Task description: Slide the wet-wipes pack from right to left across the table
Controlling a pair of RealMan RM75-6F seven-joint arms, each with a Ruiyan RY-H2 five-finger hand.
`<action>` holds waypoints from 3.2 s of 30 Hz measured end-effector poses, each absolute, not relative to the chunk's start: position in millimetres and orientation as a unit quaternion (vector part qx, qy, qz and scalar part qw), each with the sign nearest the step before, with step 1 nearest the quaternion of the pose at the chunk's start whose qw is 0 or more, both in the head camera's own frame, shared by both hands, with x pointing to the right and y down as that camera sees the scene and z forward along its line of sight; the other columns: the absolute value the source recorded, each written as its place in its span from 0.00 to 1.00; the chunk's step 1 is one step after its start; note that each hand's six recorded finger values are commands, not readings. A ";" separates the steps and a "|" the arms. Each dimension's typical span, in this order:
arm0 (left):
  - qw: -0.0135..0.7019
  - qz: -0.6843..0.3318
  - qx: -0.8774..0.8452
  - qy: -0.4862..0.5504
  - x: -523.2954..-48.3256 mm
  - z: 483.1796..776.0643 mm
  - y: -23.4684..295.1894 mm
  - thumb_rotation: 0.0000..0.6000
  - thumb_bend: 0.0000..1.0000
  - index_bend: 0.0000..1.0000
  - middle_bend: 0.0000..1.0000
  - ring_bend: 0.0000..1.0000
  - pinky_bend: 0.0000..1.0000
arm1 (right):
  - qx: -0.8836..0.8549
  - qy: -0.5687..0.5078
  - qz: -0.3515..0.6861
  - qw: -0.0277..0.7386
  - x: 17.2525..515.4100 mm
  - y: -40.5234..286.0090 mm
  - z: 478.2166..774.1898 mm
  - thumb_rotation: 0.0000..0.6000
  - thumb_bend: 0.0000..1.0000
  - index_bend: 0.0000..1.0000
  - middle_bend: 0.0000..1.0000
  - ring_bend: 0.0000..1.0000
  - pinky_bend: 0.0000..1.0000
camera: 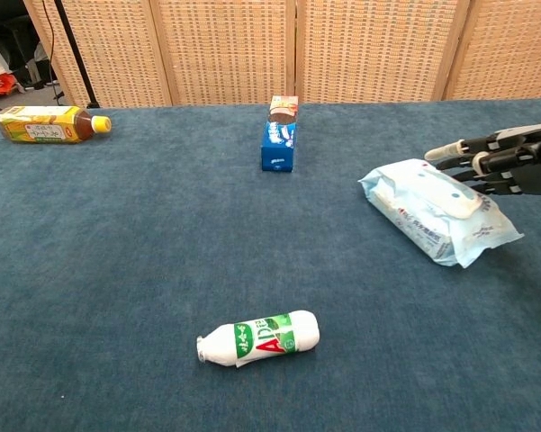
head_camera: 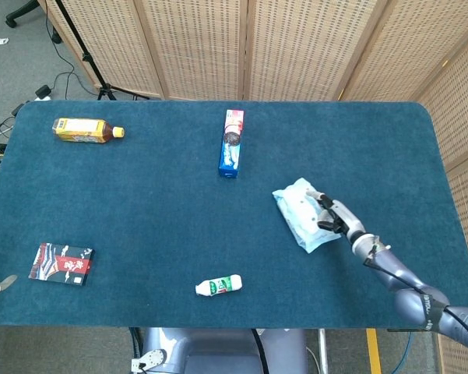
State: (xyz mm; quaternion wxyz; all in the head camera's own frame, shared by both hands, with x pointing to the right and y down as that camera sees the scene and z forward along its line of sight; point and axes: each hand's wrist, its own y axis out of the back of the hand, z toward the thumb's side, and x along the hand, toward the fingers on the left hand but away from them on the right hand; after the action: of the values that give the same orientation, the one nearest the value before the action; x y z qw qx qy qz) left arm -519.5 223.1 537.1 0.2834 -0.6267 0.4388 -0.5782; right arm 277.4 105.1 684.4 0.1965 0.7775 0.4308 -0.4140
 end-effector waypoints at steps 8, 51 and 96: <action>0.283 -0.578 -0.628 0.437 -518.5 538.1 223.7 1.00 0.00 0.00 0.00 0.00 0.00 | 0.796 0.406 -0.402 0.200 224.1 120.2 684.6 1.00 1.00 0.10 0.00 0.00 0.00; 0.271 -0.578 -0.631 0.442 -526.2 539.4 221.6 1.00 0.00 0.00 0.00 0.00 0.00 | 0.839 0.352 -0.368 0.191 64.9 150.3 675.3 1.00 1.00 0.13 0.00 0.00 0.00; 0.482 -0.445 -0.695 0.294 -398.7 533.4 121.6 1.00 0.00 0.00 0.00 0.00 0.00 | 0.617 0.494 -0.421 -0.445 381.4 126.9 534.4 1.00 0.05 0.04 0.00 0.00 0.00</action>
State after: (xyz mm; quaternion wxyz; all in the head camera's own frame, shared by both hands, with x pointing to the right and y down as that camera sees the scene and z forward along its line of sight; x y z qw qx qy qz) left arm -398.7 121.6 533.4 0.4824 -0.6946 0.2938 -0.4455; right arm 381.4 126.9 534.4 -0.4454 0.6167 0.4939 -0.4210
